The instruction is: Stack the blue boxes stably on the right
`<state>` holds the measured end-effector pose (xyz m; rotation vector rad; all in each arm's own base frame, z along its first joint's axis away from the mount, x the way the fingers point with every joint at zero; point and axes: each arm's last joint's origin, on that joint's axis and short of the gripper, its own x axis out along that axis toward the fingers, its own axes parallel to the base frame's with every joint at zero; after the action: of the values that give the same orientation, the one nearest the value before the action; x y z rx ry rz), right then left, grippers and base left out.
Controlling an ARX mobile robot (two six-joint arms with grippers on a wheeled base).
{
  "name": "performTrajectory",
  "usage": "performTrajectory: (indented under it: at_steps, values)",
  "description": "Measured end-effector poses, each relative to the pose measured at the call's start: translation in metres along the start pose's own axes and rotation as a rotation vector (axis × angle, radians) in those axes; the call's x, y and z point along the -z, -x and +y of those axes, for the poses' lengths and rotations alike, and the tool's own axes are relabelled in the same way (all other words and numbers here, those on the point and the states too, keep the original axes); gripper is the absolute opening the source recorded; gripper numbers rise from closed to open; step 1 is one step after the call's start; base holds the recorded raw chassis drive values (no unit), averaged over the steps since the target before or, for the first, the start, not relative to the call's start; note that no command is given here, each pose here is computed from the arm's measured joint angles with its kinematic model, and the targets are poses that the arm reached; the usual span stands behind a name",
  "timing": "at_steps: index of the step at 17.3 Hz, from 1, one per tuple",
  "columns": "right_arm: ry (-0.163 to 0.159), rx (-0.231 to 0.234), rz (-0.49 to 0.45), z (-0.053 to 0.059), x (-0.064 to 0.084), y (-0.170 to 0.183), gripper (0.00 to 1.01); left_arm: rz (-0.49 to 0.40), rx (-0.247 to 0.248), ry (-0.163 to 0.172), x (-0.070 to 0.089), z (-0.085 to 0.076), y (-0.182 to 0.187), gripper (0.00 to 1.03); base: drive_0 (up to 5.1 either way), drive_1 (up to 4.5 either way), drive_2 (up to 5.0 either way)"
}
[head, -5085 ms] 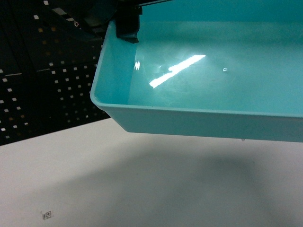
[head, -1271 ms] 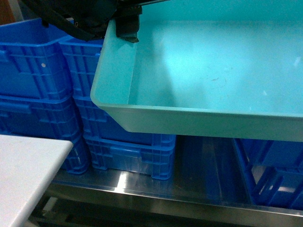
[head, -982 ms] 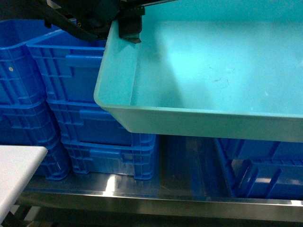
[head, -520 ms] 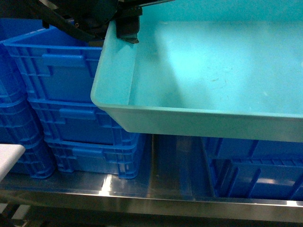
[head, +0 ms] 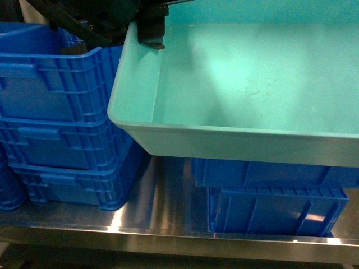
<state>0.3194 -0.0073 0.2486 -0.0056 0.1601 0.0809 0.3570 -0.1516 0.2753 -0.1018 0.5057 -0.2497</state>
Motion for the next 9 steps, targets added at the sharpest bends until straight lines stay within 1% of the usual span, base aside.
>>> performTrajectory:
  at_steps: [9]
  values:
    - [-0.001, 0.0, 0.006, 0.0, 0.0007, 0.0, 0.07, 0.006, -0.001, -0.001, 0.0006, -0.0002, 0.0, 0.06, 4.4, -2.19, -2.2]
